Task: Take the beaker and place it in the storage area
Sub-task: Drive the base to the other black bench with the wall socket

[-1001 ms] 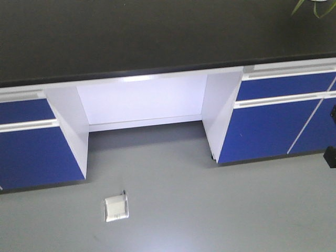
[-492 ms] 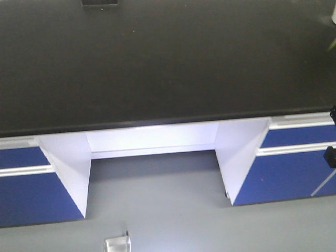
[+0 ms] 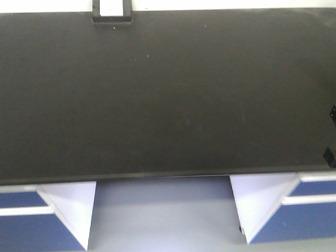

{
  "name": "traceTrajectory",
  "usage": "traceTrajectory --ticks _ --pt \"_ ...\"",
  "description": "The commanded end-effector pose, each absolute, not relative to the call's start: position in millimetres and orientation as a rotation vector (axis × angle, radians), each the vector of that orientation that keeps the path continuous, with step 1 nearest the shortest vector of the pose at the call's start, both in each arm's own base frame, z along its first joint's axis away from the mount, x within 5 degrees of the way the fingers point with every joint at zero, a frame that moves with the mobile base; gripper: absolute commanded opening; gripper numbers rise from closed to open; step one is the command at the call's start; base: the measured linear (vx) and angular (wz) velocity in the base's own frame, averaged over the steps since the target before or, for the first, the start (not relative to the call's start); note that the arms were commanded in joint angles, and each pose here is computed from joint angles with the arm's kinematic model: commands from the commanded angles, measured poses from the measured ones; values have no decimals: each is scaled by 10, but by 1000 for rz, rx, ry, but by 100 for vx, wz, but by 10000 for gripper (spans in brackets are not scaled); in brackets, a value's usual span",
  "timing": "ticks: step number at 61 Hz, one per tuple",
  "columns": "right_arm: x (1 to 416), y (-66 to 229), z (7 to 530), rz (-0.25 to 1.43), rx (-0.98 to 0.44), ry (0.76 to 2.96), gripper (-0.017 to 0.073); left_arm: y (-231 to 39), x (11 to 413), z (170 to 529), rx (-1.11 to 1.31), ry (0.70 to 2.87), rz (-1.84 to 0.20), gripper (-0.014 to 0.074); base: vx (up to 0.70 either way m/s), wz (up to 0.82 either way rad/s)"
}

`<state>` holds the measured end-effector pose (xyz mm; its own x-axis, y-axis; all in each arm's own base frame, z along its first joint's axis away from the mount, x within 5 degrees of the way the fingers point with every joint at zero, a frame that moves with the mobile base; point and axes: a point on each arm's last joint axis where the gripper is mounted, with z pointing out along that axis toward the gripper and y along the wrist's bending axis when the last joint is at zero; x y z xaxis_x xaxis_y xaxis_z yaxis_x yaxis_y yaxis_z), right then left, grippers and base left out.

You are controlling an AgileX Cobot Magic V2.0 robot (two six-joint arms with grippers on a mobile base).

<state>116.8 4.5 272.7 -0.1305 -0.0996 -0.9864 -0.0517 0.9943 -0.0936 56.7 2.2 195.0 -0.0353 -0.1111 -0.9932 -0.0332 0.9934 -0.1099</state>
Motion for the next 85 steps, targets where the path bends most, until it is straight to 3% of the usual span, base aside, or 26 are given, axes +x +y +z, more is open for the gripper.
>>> traceTrajectory --ticks 1,39,85 --pt "1177 68 2905 -30 -134 1594 -8 7 562 1963 -101 1526 -89 -8 31 11" --pt "1177 68 2905 -30 -134 1594 -8 7 562 1963 -101 1526 -89 -8 21 7" --pt "1207 69 2883 -29 -135 1612 -8 7 562 1963 -101 1526 -89 -8 2 1"
